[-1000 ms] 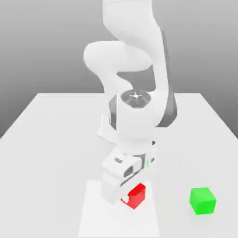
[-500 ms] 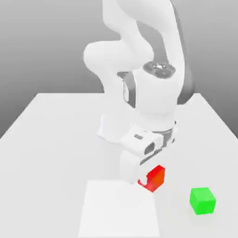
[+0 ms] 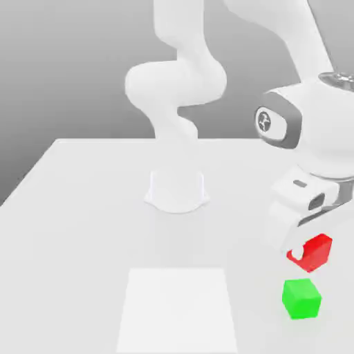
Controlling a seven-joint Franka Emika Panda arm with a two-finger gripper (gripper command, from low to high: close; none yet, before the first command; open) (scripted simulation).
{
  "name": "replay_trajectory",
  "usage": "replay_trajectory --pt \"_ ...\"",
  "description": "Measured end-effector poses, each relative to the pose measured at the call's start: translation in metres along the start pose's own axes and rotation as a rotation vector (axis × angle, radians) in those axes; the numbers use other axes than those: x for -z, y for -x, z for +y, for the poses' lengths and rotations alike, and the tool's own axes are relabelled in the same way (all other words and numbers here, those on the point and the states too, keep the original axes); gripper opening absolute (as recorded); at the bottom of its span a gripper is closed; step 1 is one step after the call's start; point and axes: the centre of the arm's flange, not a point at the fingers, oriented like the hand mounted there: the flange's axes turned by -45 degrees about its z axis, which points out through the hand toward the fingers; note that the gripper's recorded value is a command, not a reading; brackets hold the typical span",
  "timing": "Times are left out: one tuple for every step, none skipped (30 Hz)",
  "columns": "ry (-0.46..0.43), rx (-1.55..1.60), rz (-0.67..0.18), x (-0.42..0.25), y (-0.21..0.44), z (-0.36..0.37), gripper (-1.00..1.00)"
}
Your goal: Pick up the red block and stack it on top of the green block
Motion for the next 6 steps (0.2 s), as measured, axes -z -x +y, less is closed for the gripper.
replay_trajectory --pt "0.0 -0.002 0.0 -0.012 0.0 0.0 -1.0" --pt "0.0 -0.003 0.0 -0.024 0.0 0.0 -1.0" --pt "0.0 -0.002 -0.001 -0.034 0.0 -0.001 1.0" --pt "0.0 -0.002 -0.001 -0.034 0.0 -0.001 1.0" --pt "0.0 -0.002 -0.001 -0.034 0.0 -0.001 1.0" --pt "0.0 -0.002 -0.001 -0.034 0.0 -0.001 1.0"
